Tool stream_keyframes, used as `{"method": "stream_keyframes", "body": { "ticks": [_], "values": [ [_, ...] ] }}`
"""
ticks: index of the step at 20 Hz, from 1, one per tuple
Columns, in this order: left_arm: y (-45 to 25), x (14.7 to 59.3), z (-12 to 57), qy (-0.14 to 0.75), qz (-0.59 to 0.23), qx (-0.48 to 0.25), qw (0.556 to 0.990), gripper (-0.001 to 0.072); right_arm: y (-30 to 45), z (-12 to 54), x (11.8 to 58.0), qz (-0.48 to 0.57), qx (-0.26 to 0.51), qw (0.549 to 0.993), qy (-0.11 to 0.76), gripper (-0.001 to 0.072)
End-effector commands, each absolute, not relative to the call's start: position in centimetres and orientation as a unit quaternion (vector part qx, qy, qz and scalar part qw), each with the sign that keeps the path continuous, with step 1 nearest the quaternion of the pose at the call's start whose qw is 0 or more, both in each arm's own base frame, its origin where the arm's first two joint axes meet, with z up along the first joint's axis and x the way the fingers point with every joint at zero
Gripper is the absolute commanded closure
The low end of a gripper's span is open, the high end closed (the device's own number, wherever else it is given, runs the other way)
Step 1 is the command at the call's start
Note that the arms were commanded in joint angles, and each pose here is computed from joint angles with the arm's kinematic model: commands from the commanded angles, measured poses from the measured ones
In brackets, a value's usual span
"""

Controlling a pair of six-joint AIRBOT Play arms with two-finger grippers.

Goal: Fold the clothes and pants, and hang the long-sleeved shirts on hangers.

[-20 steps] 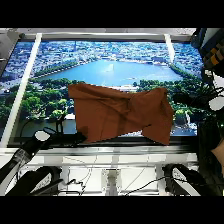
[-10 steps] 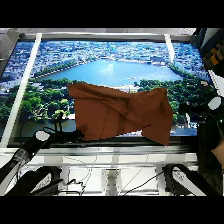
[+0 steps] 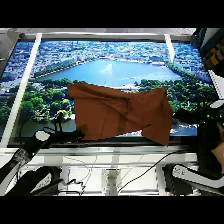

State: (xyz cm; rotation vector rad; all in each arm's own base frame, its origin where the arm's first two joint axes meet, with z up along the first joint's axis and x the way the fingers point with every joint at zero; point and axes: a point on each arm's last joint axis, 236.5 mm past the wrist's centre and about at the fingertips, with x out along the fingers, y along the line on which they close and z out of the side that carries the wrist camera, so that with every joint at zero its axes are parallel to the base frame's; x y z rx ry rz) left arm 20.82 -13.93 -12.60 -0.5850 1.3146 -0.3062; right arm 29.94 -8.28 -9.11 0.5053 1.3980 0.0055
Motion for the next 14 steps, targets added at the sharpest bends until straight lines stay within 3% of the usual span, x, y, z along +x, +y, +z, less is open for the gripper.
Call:
{"method": "stream_keyframes", "body": {
  "ticks": [1,7,10,11,14],
  "values": [
    [-14.2,21.0,-12.4,0.597,-0.139,-0.278,0.739,0.069,-7.6,-10.9,31.2,0.026,0.259,0.736,0.625,0.0233],
    [-14.3,21.1,-12.3,0.596,-0.139,-0.283,0.739,0.069,-8.6,-11.5,34.6,0.013,0.286,0.755,0.59,0.0263],
    [-14.3,21.1,-12.3,0.596,-0.138,-0.283,0.739,0.069,-7.2,-11.9,35.0,0.025,0.326,0.739,0.589,0.0344],
    [-14.3,21.1,-12.3,0.596,-0.139,-0.283,0.739,0.069,-6.7,-11.8,34.6,0.035,0.331,0.731,0.596,0.0389],
    [-14.4,21.3,-12.1,0.593,-0.14,-0.283,0.74,0.069,-5.7,-11.6,33.7,0.053,0.335,0.716,0.61,0.0678]
  ]
}}
